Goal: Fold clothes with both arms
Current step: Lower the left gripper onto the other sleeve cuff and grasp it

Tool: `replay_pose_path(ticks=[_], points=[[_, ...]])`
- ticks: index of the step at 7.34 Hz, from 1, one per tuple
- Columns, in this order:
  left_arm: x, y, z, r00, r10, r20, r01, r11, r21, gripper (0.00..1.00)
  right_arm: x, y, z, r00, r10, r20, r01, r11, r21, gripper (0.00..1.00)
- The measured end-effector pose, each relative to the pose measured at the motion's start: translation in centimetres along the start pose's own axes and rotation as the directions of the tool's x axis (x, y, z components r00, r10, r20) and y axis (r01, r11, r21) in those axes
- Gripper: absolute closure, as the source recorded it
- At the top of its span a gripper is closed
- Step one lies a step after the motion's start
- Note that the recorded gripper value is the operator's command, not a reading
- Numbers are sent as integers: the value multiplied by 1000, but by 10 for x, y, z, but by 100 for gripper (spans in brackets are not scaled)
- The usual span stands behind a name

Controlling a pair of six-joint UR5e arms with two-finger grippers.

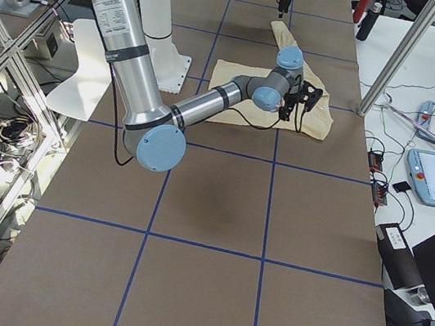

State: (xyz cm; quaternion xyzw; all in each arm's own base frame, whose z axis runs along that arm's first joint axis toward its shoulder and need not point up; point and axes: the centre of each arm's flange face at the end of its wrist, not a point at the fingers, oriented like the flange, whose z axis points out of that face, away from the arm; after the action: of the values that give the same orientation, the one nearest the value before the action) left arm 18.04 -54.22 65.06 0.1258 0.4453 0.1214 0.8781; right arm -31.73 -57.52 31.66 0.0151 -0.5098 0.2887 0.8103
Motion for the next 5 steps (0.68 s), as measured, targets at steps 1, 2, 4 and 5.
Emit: replay_pose_path(ticks=[1,2,4,5], points=[[-3,-4,7,1000,-8,1,8,1000,-8,41,-1,1,-1,1000,-1,3,1,1000,-2,1],[-4,-7,12,1000,-11,1,11,1000,-14,51,-2,2,-4,1000,-4,9,4,1000,-3,1],[-5,-9,14,1000,-14,0,14,1000,-18,58,-6,5,-9,1000,-10,20,10,1000,-3,1],[-4,-9,15,1000,-14,0,14,1000,-19,58,-6,5,-10,1000,-11,21,11,1000,-1,1]])
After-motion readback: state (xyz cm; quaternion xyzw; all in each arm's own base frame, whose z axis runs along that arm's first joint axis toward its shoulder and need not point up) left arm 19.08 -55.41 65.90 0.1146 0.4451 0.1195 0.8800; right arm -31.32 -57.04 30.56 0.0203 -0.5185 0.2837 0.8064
